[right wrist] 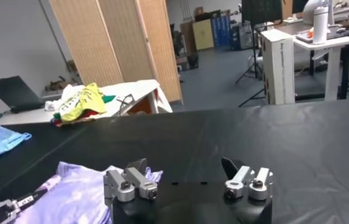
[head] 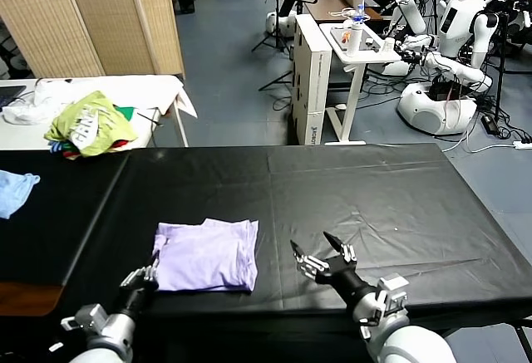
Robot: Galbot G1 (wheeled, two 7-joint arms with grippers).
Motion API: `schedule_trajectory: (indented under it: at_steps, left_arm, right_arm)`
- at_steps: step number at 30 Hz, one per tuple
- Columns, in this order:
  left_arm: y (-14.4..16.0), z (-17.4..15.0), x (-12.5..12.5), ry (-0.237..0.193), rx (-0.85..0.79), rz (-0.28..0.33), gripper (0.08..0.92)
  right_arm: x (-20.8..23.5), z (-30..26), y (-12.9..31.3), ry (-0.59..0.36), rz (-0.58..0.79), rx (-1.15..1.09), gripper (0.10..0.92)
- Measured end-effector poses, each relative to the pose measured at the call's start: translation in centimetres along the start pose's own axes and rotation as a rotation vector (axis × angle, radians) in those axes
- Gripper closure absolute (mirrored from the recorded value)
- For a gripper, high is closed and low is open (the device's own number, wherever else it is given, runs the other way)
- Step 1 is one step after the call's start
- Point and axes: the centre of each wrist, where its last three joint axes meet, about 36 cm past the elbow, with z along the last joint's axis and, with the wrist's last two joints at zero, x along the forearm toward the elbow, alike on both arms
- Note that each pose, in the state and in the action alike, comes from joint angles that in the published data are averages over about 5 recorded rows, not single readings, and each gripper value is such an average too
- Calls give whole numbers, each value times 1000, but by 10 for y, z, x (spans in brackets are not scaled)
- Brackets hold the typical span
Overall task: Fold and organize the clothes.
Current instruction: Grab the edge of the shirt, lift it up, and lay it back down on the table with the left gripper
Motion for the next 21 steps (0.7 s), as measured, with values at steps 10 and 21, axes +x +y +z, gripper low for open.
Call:
schedule_trajectory:
  at_steps: [10, 21]
  left_arm:
    - [39, -35, 14, -60, -350, -57, 828]
    - [110, -123, 49, -117, -636, -150, 828]
  right_arm:
    - [-10, 7, -2, 12, 16, 8, 115]
    - [-24, 17, -1, 31, 14, -8, 115]
